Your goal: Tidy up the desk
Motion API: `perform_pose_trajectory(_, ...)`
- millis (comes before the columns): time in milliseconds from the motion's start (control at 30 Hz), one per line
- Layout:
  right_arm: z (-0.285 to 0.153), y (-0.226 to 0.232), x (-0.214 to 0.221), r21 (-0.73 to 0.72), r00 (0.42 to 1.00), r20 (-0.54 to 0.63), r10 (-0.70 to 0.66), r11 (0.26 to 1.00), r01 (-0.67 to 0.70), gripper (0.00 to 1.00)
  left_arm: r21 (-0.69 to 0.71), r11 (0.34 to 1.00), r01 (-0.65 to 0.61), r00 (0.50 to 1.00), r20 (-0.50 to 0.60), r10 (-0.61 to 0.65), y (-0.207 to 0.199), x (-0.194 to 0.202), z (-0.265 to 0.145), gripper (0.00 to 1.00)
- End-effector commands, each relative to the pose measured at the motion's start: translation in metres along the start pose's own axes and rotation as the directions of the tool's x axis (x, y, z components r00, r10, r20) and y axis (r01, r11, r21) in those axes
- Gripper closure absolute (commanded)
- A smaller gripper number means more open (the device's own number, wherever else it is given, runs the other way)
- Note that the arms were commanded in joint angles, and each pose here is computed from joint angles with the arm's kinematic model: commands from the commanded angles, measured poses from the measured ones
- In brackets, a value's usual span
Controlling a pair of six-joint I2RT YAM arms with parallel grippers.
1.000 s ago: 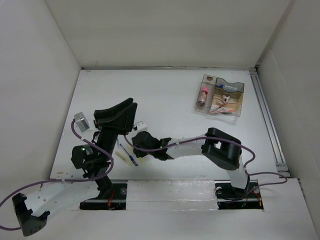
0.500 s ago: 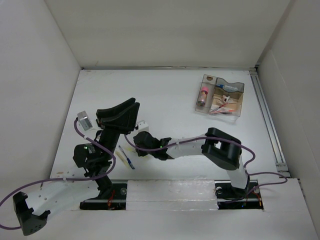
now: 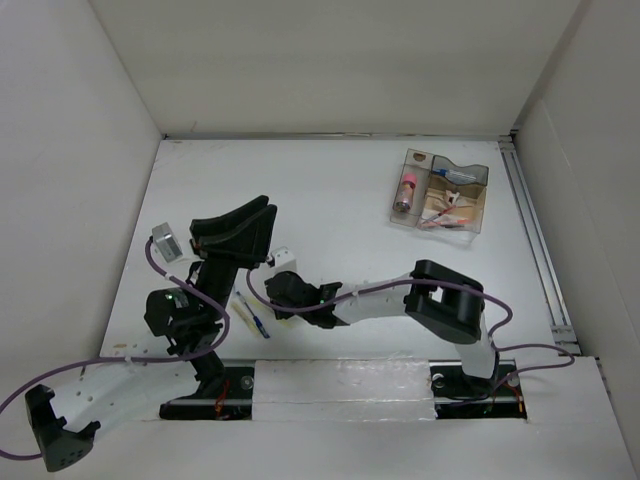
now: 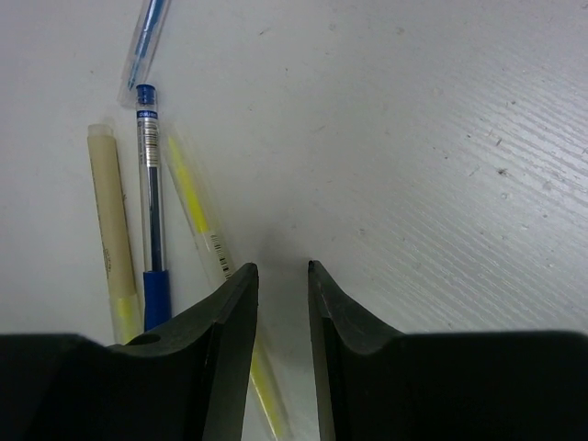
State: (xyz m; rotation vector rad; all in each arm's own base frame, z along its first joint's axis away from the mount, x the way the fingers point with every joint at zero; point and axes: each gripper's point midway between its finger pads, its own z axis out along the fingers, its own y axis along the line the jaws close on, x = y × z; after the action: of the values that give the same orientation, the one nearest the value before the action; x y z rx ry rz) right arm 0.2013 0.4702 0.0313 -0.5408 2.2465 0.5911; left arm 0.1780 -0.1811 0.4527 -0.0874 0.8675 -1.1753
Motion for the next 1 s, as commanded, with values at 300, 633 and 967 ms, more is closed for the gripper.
perform_pose_trajectory(300,-0.036,0.016,-0.009,-0.03,0.999,0.036,-0.041,0.999,0.042,0.64,0.033,0.999,0.011,0.998,0.068,-0.013,-0.012,-0.023,0.005,0.61)
perform_pose_trajectory(633,-0.016,0.016,0.02,-0.001,0.993,-0.057,-0.105,0.994,0.105,0.61,0.043,0.999,0.015,0.998,0.064,-0.018,-0.014,-0.022,0.004,0.61)
perform_pose_trajectory(967,-0.009,-0.001,0.022,0.083,0.993,-0.044,-0.114,0.99,0.117,0.85,0.047,0.999,0.021,0.997,0.074,-0.024,-0.014,-0.024,0.002,0.61)
